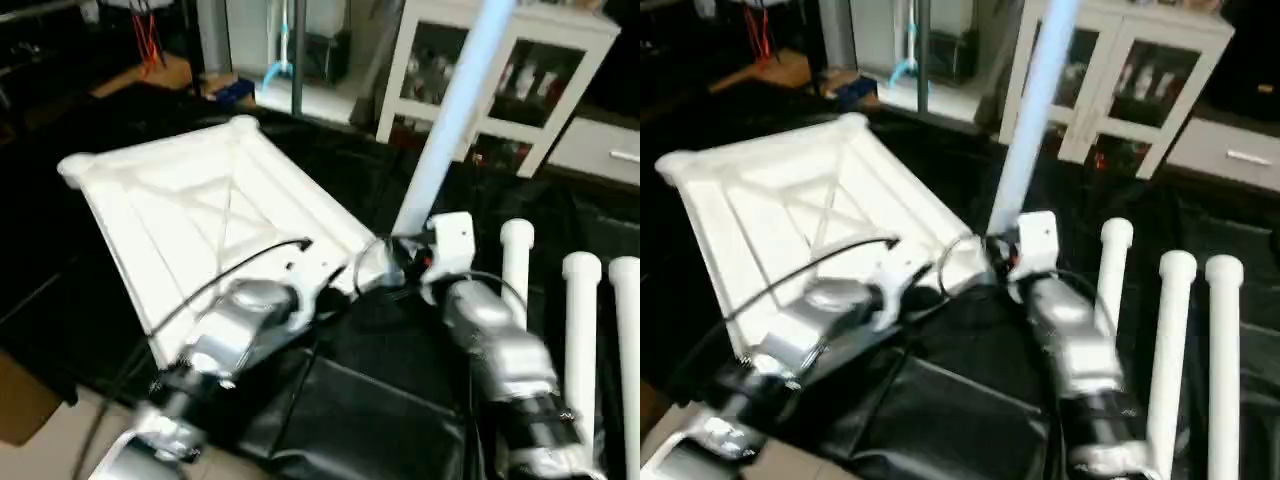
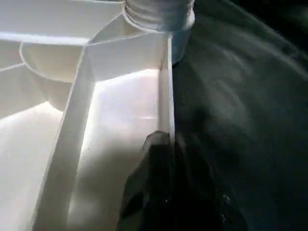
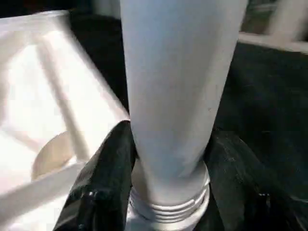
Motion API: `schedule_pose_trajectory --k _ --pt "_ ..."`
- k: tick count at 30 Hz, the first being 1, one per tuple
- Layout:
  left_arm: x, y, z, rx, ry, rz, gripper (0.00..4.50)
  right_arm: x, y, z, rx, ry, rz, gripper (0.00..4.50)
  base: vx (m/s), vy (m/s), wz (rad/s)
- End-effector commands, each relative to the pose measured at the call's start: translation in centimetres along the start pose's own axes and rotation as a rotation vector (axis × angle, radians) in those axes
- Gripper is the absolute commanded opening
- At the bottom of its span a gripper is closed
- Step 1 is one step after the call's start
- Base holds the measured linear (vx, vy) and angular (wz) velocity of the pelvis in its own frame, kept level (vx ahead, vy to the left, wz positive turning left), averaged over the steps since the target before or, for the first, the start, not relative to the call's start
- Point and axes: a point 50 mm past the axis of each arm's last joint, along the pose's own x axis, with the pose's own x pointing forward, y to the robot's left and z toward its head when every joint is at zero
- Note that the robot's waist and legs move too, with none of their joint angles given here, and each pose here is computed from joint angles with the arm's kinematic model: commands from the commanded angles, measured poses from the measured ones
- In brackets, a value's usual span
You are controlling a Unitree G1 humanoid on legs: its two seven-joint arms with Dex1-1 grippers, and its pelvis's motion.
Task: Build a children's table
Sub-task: Rotate leg to tighten
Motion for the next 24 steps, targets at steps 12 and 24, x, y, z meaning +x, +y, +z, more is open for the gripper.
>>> schedule_pose_trajectory --k 12,24 --pt "-0.6 1.0 1.8 0.039 -0.089 0.052 0.0 -0.5 2.1 -1.5 0.058 -0.013 0.172 2.69 0.0 0.0 0.0" --pt "-4.9 0.6 -1.3 0.251 -0.023 -0.384 0.0 -5.3 -4.6 1.8 -0.211 0.012 0.774 3.09 0.005 0.001 0.0"
